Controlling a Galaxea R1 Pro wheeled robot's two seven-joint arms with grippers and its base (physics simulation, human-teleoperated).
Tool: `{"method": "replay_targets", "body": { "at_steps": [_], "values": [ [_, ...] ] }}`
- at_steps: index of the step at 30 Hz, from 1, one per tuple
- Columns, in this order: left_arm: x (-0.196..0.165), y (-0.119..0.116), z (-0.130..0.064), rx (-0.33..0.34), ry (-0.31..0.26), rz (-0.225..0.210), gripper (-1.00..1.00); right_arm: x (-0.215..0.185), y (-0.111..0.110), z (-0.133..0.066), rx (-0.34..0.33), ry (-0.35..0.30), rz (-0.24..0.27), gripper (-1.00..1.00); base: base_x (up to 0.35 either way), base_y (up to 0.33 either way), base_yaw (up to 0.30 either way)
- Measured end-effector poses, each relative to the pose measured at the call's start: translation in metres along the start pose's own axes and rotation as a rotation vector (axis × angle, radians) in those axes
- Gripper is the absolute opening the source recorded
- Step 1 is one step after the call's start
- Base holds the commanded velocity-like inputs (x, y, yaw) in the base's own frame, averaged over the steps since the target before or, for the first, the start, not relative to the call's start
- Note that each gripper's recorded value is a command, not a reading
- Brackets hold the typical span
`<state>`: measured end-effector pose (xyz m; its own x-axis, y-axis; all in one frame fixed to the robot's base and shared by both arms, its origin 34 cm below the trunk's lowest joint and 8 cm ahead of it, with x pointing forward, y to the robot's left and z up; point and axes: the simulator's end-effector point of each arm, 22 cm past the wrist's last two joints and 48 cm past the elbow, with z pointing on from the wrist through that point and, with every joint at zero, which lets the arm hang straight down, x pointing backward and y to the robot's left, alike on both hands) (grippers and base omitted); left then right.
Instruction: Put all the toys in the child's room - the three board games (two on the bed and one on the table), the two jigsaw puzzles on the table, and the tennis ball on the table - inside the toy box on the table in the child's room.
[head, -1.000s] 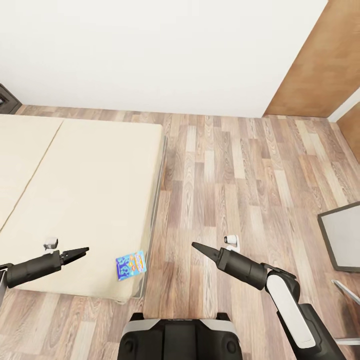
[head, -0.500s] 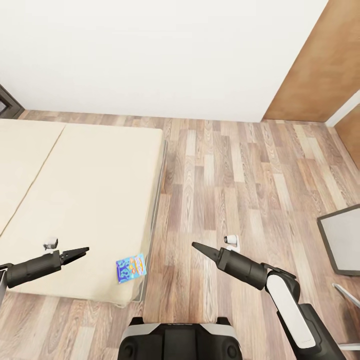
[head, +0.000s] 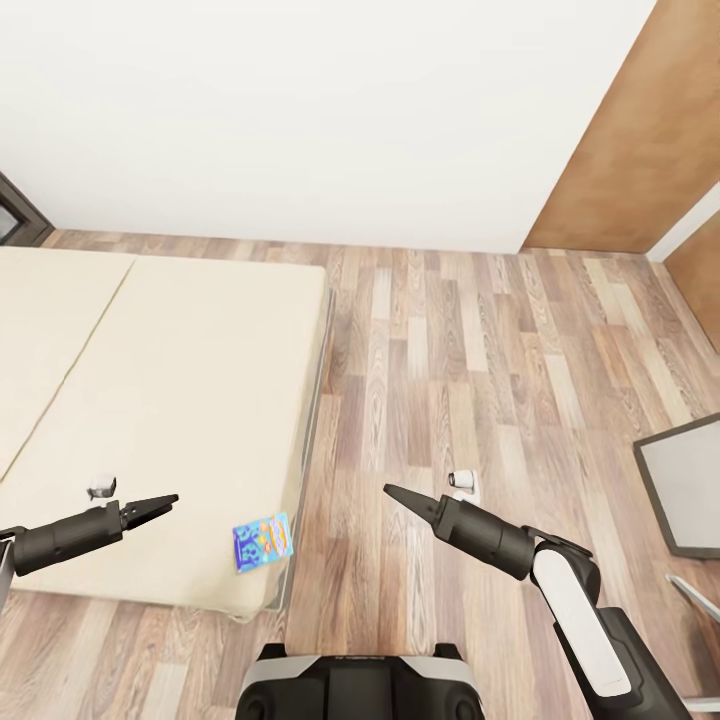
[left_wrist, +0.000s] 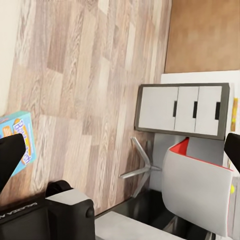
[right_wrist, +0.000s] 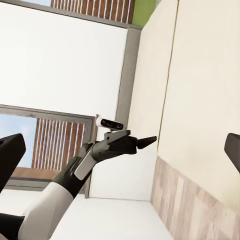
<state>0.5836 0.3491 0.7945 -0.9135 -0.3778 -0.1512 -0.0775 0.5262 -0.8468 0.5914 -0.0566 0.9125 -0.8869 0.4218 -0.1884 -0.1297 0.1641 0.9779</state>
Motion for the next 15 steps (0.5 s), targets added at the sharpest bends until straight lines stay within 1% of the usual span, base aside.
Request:
{"method": "replay_targets", "body": {
  "at_steps": [15],
  "values": [
    [-0.0061, -0.0102, -0.0035, 0.009, -0.013, 0.019, 1.0, -0.0043, 0.0103, -0.0003, -0.007, -0.005, -0.022, 1.0, 0.0, 0.0, 0.0]
  ]
}}
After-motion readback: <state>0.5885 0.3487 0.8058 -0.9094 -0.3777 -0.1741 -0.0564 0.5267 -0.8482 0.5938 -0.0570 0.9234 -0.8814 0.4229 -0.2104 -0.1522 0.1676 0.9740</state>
